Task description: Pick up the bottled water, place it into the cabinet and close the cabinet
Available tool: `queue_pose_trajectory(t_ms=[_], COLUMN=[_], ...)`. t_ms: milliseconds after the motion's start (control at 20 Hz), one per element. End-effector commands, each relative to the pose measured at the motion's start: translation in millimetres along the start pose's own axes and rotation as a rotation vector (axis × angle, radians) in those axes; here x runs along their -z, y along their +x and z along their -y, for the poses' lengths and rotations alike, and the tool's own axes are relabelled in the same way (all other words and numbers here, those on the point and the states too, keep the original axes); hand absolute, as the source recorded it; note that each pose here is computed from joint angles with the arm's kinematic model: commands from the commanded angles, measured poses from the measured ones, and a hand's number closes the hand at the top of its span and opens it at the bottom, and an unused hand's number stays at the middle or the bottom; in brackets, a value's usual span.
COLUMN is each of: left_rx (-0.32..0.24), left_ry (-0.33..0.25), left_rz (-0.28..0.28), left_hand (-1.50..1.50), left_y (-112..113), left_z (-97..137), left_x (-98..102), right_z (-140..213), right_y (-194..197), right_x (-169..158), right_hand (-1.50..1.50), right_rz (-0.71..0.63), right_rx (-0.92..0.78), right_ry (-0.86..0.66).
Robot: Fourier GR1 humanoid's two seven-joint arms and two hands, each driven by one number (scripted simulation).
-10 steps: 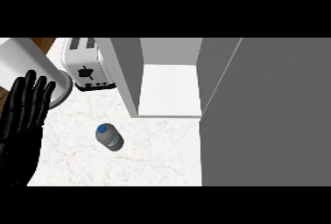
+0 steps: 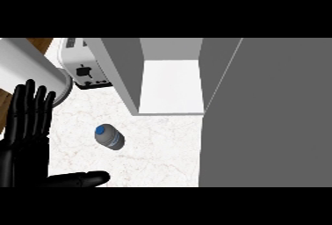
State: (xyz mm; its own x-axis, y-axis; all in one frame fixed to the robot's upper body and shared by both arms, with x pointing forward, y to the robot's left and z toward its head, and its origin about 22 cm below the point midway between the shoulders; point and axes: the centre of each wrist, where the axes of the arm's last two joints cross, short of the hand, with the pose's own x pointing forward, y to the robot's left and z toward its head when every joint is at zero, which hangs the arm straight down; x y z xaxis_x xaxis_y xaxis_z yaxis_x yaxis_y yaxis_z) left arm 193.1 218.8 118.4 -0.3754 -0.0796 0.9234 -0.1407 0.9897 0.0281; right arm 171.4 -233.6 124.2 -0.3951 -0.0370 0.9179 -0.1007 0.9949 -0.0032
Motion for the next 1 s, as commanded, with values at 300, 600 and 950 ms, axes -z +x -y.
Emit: queue_pose_trajectory(t_ms=[300, 600, 950], left_rx=[-0.022, 0.013, 0.043], left_ry=[0.071, 0.095, 0.137], left_rz=[-0.12, -0.171, -0.18], left_hand=[-1.5, -1.5, -1.5], left_y=[12, 26, 19], left_z=[46, 46, 37], left_x=[-39, -55, -71], right_z=[0, 0, -21], right_y=[36, 57, 65], right_x=[-59, -65, -87], right_hand=[-1.5, -1.5, -1.5], right_rz=[-0.146, -0.119, -0.138], right_rx=[0.054, 0.078, 0.071], right_ry=[0.012, 0.022, -0.001])
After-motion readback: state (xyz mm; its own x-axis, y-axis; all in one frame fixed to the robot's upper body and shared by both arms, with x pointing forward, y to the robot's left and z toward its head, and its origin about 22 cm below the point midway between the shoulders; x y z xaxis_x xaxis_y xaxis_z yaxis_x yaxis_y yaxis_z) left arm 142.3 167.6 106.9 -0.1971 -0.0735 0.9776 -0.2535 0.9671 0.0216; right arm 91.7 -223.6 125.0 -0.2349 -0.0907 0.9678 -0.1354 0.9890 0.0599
